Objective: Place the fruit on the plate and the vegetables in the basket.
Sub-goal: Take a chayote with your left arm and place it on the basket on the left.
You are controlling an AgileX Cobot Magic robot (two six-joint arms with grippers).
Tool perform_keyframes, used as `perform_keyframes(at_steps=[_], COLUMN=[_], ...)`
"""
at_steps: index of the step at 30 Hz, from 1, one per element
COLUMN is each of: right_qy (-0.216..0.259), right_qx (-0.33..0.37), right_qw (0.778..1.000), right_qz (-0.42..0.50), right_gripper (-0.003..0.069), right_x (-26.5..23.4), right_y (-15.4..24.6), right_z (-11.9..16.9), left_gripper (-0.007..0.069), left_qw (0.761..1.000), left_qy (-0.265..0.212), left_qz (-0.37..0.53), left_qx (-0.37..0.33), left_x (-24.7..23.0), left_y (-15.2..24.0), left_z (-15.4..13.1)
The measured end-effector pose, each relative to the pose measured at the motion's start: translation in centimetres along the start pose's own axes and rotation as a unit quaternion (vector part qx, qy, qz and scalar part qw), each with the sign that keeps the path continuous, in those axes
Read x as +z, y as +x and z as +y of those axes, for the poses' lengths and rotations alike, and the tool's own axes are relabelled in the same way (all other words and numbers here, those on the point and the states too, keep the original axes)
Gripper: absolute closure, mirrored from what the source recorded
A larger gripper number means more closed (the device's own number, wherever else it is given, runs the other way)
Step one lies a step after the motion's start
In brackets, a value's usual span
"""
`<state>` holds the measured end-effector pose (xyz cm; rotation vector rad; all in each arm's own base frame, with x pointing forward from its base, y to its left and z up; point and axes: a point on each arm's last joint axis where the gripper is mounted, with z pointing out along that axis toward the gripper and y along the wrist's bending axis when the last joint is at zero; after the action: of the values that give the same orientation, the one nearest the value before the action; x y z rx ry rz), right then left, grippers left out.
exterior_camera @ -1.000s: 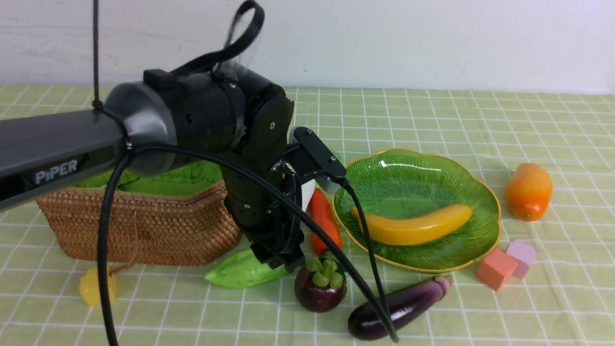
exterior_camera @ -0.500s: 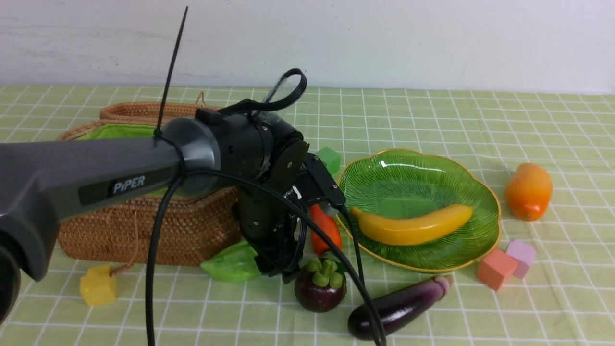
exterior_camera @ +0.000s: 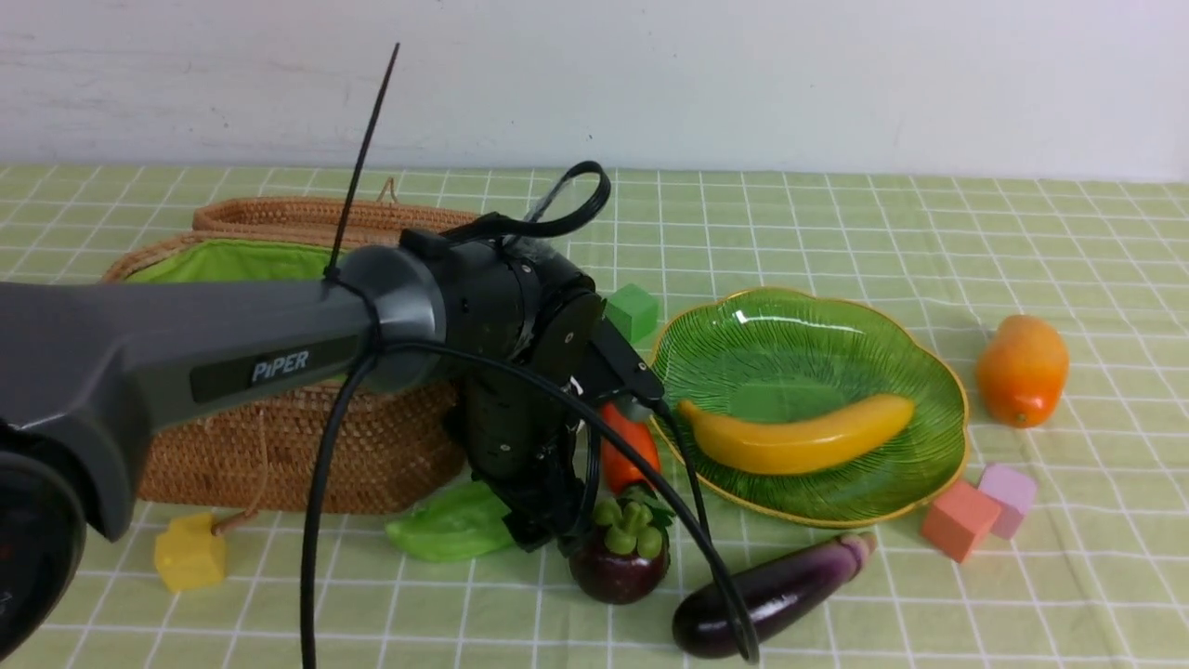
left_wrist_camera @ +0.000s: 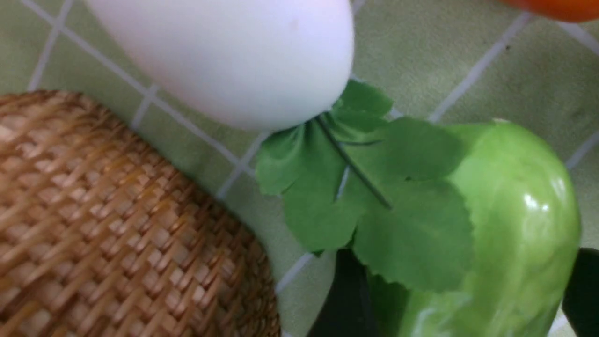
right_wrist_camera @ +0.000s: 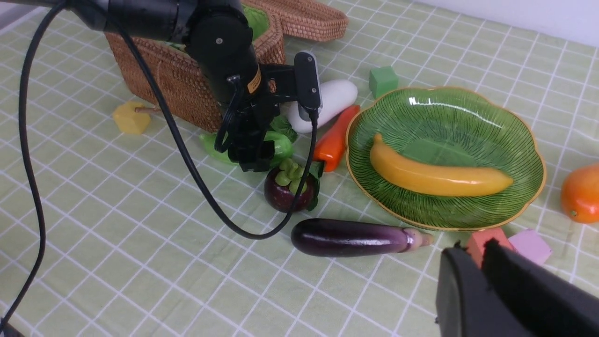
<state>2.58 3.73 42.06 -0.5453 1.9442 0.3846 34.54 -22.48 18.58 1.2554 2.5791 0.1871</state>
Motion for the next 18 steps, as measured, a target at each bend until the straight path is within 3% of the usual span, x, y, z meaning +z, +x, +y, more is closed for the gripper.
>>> perform_keyframes(at_steps=[6, 14, 18], right_qy=[0.0, -0.002, -0.003], right_qx=[-0.008, -0.007, -0.007], right_qw=[1.0, 1.0, 1.0], right_qz=[0.0, -0.001, -0.001], right_gripper=[0.0578, 0.0573, 0.0573], right_x=[0.0, 0.0, 0.0], right_y=[0.0, 0.0, 0.0], right_z=[0.0, 0.0, 0.1], left_gripper=[0.002, 0.0175, 0.0174], left_qw=[1.0, 0.999, 0.999], left_qy=[-0.001, 0.007, 0.008], left_qz=[0.004, 0.031, 0.045], left_qx=[-0.004, -0.003, -0.003], left_x=[0.3, 1.9, 1.7], left_y=[0.0, 0.3, 0.4], left_z=[0.0, -0.4, -0.3])
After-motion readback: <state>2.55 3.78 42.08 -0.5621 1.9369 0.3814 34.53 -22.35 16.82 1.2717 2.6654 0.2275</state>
